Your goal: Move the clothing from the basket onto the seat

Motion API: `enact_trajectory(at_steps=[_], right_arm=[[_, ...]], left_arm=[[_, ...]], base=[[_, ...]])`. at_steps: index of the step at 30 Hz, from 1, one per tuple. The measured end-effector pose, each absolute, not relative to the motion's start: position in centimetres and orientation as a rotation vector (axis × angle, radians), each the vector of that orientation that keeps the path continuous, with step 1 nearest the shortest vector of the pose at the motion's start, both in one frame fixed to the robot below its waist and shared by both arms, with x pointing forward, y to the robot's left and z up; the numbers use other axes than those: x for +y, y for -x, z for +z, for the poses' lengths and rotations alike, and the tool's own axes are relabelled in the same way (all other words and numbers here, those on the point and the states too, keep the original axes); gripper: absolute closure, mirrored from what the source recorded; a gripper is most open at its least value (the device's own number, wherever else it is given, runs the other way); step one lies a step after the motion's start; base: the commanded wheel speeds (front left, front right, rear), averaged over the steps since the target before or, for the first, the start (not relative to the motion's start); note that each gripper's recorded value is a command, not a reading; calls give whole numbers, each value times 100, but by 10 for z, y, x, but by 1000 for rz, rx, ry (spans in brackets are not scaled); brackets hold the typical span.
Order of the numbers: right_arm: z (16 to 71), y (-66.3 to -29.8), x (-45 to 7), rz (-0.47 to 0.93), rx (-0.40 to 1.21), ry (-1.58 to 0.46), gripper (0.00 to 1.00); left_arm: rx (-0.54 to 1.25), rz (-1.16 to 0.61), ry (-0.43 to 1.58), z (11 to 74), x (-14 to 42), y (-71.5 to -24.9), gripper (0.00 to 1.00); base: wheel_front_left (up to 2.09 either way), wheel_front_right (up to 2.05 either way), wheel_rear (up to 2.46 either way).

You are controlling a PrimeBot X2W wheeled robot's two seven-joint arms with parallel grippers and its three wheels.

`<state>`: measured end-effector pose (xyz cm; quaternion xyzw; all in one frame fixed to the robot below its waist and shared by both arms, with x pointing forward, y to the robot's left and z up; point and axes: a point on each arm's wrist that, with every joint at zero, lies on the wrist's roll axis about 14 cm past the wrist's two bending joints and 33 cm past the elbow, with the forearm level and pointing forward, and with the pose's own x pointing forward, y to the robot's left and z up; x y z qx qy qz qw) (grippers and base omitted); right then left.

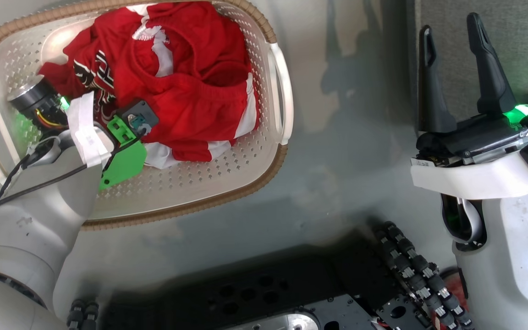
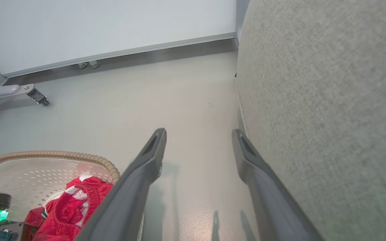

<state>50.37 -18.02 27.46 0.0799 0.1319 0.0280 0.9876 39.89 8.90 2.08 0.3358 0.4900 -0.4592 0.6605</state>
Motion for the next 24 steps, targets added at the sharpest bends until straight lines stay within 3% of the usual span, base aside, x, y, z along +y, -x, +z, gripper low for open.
enact_trajectory(at_steps=[7,8,9,10,24], right_arm=[[265,-503,-177,61,279,-167,0],[264,-503,-177,61,279,-168,0],[264,-504,-177,61,279,-167,0],[264,-504,-177,61,278,-167,0],[288,-511,-177,70,233,-148,0]], left_arm=[[1118,-1032,-735,15,88,-400,0],[1123,-1033,-733,15,88,-400,16],[1126,-1036,-728,15,88,-399,53],[1129,-1041,-718,15,87,-398,100],[1081,-1009,-619,41,69,-405,100]], base=[[0,0,0],[0,0,0],[0,0,0],[0,0,0],[0,0,0]])
